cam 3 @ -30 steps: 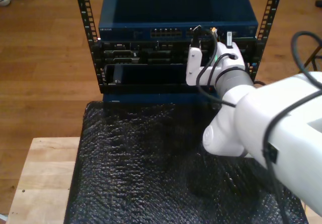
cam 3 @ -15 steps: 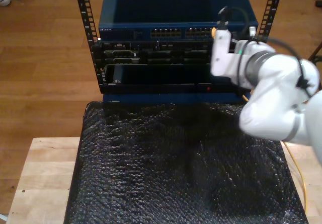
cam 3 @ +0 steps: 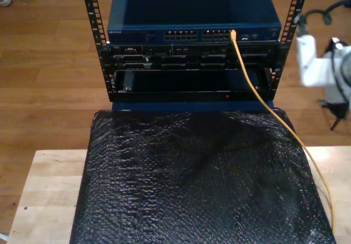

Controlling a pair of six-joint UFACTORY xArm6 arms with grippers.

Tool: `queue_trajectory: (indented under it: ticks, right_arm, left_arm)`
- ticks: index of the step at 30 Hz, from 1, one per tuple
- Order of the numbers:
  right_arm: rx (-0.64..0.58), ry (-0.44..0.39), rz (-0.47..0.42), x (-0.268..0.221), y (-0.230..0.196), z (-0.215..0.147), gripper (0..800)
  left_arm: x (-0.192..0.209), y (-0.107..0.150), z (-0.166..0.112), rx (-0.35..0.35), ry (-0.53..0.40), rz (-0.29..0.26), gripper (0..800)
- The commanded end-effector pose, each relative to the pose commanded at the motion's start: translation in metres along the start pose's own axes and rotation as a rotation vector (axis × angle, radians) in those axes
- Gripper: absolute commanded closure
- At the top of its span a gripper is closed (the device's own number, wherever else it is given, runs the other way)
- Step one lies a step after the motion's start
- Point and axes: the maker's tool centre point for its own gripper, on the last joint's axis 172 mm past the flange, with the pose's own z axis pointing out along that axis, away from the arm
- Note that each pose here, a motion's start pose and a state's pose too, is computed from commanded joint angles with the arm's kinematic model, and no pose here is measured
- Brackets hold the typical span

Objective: Grab the cable and plug it in

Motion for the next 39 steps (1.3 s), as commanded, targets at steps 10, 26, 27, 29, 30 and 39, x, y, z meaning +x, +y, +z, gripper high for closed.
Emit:
queue_trajectory:
  ticks: [10,26,27,29,30,39]
  right_arm:
    - [0.304,0.066,-0.118,-0.068,-0.117,-0.018,2]
    - [0.517,0.218,-0.001,-0.123,-0.279,-0.090,2]
    - [0.522,0.232,0.002,-0.123,-0.288,-0.096,2]
    - [0.526,0.255,0.009,-0.123,-0.307,-0.106,2]
    - [0.526,0.262,0.014,-0.123,-0.315,-0.111,2]
    - [0.514,0.308,0.045,-0.114,-0.402,-0.129,2]
  left_arm:
    - [0.000,0.000,0.000,0.000,0.000,0.000,0]
    - [0.000,0.000,0.000,0.000,0.000,0.000,0]
    - [0.000,0.000,0.000,0.000,0.000,0.000,0]
    - [0.000,0.000,0.000,0.000,0.000,0.000,0]
    - [0.000,0.000,0.000,0.000,0.000,0.000,0]
    - [0.000,0.000,0.000,0.000,0.000,0.000,0]
